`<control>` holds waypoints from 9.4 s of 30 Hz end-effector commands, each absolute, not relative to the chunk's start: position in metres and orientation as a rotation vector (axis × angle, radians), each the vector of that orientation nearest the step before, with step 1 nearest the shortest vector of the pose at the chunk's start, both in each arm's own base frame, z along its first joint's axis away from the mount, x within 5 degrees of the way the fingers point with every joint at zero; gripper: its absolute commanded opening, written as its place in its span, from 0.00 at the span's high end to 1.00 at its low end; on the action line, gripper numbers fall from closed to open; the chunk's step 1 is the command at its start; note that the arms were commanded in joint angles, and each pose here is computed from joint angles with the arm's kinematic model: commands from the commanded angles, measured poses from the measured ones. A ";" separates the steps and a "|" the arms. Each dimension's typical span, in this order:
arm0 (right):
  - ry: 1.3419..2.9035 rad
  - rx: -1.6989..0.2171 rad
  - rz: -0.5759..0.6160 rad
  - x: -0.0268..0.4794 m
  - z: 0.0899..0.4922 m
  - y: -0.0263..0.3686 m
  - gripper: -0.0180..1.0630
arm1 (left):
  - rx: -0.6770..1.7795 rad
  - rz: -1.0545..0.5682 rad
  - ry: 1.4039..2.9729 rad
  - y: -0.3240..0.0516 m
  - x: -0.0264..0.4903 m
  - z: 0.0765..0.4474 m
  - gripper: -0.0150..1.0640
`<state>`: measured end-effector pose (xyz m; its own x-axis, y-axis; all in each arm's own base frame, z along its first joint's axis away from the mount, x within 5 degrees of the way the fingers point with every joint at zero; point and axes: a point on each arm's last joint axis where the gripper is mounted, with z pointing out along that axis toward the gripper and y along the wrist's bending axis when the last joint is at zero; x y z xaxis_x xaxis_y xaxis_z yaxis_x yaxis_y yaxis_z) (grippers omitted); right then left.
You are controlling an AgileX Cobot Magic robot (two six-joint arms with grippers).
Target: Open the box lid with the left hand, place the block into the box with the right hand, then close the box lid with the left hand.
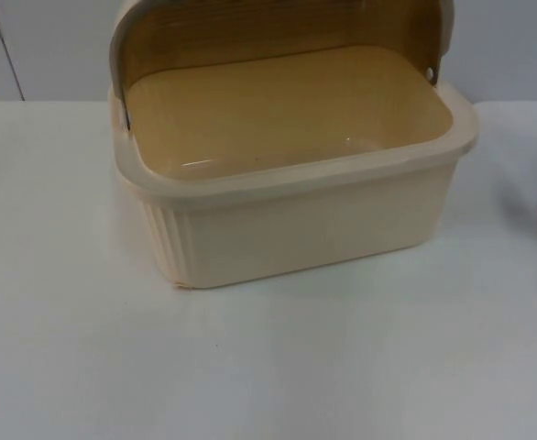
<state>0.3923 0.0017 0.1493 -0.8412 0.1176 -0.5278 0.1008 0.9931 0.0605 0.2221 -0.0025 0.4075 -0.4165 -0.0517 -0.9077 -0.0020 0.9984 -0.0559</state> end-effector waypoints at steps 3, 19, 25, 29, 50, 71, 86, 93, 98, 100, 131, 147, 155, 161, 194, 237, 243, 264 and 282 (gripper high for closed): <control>2.523 0.127 0.057 0.400 0.144 0.010 0.01 | -0.054 -0.067 1.984 -0.002 0.221 0.409 0.01; 2.520 0.152 0.073 0.406 0.120 0.014 0.01 | -0.051 -0.063 1.972 -0.002 0.221 0.410 0.01; 2.481 0.149 0.078 0.410 0.115 0.014 0.01 | -0.051 -0.063 1.969 -0.002 0.221 0.410 0.01; 2.494 0.150 0.076 0.410 0.110 0.014 0.01 | -0.051 -0.063 1.969 -0.002 0.221 0.410 0.01; 2.606 0.163 0.064 0.402 0.098 0.013 0.69 | -0.050 -0.061 1.967 -0.002 0.221 0.411 0.01; 2.343 0.102 0.067 0.403 0.226 0.013 0.98 | -0.052 -0.064 1.953 -0.002 0.222 0.412 0.01; 2.215 -0.093 -0.071 0.342 0.373 0.008 0.98 | -0.053 -0.066 1.938 -0.002 0.222 0.413 0.01; 2.167 -0.083 -0.033 0.299 0.386 0.011 0.98 | -0.053 -0.066 1.938 -0.002 0.222 0.413 0.01; 1.987 -0.020 0.039 0.251 0.385 0.013 0.98 | -0.053 -0.066 1.938 -0.002 0.222 0.413 0.01; 1.957 -0.050 0.045 0.240 0.381 0.017 0.98 | -0.053 -0.066 1.938 -0.002 0.222 0.413 0.01; 1.869 -0.698 0.283 0.317 0.261 0.199 0.98 | -0.051 -0.061 1.939 -0.002 0.222 0.413 0.01; 1.956 -0.719 0.261 0.370 0.213 0.229 0.98 | -0.052 -0.064 1.938 -0.002 0.222 0.413 0.01; 1.976 -0.702 0.246 0.377 0.206 0.222 0.76 | -0.050 -0.061 1.939 -0.002 0.222 0.413 0.01; 1.987 -0.693 0.241 0.379 0.204 0.219 0.36 | -0.050 -0.061 1.939 -0.002 0.222 0.413 0.01; 1.779 -0.543 0.267 0.298 0.380 0.168 0.01 | -0.054 -0.068 1.945 -0.002 0.222 0.413 0.01; 2.014 0.190 0.039 0.272 0.412 -0.019 0.01 | -0.055 -0.070 1.940 -0.002 0.222 0.413 0.01; 2.014 0.089 0.112 0.275 0.403 -0.010 0.01 | -0.056 -0.073 1.949 -0.002 0.222 0.412 0.01; 2.033 0.052 0.029 0.276 0.389 -0.014 0.01 | -0.014 -0.051 1.919 -0.003 0.260 0.421 0.01; 2.034 0.036 0.009 0.275 0.389 -0.015 0.01 | 0.351 -0.129 1.855 -0.106 0.404 0.425 0.01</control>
<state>0.2759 -0.0152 0.3884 -0.4568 0.0495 -0.8882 0.0281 0.9988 0.0412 0.4023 -0.0996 0.4222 -0.2853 0.1851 -0.9404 0.2901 0.9518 0.0993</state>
